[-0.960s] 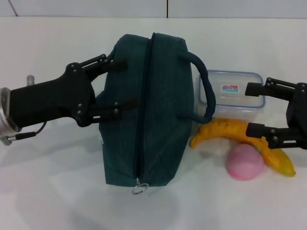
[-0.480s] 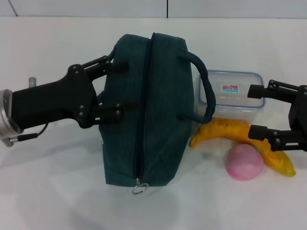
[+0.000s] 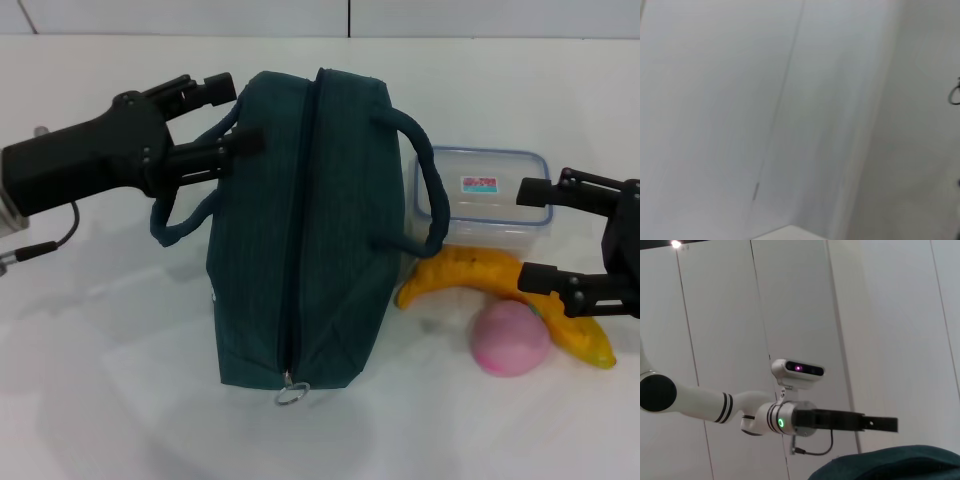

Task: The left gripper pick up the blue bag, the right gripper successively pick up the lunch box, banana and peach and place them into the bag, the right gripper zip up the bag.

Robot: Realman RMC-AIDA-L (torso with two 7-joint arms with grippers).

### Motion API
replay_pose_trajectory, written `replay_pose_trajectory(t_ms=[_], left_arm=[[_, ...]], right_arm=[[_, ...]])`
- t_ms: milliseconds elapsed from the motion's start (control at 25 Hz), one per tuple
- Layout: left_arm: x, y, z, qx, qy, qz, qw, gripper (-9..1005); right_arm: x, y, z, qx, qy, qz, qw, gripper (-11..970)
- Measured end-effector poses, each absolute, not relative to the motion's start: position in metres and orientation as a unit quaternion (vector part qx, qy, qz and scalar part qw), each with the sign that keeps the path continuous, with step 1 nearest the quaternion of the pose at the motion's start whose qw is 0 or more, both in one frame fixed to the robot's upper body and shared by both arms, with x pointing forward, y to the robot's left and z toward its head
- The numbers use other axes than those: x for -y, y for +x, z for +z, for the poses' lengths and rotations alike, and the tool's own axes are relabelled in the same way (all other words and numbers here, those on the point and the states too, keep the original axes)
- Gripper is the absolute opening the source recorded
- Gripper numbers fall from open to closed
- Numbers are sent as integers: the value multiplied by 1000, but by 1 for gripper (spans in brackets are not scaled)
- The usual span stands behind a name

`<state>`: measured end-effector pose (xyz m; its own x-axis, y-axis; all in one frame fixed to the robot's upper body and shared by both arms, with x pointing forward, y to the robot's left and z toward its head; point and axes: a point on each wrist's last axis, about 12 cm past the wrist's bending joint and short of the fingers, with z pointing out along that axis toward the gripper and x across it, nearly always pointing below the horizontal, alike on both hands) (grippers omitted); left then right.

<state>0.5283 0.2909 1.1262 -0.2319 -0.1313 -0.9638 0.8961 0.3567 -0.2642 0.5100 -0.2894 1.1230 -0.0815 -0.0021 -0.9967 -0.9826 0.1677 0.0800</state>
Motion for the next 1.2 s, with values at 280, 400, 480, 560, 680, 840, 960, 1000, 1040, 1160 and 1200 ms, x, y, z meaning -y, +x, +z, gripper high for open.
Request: replay_pose_trajectory(t_ms=[280, 400, 480, 560, 680, 840, 960, 1000, 1040, 1160, 1200], left_arm=[[-283, 534, 1117, -655, 290, -469, 517, 862], [-283, 536, 1116, -663, 283, -463, 516, 861], [-283, 537, 1115, -664, 282, -463, 516, 860], [-281, 537, 1113, -667, 279, -460, 515, 859], [-279, 538, 1111, -669, 280, -455, 517, 858], [-280, 537, 1113, -662, 283, -455, 525, 856], [-284, 535, 1116, -651, 280, -455, 539, 855], [-285, 535, 1116, -649, 278, -455, 543, 854], [-286, 534, 1117, -648, 277, -455, 545, 854], [-286, 535, 1116, -650, 274, -453, 546, 853], [-286, 535, 1115, -651, 273, -452, 545, 852]], right_arm=[[287, 510, 1122, -561, -437, 476, 518, 860], [285, 511, 1122, -561, -436, 476, 519, 859], [284, 511, 1122, -561, -436, 476, 519, 859], [283, 512, 1122, -560, -435, 477, 519, 858], [282, 512, 1122, -559, -435, 477, 520, 857], [283, 511, 1122, -559, -430, 478, 523, 856], [283, 510, 1121, -559, -429, 479, 524, 855], [282, 510, 1121, -558, -429, 479, 525, 855], [282, 510, 1121, -558, -429, 480, 525, 854], [280, 511, 1121, -556, -429, 481, 525, 853], [280, 511, 1121, -556, -429, 481, 525, 853]])
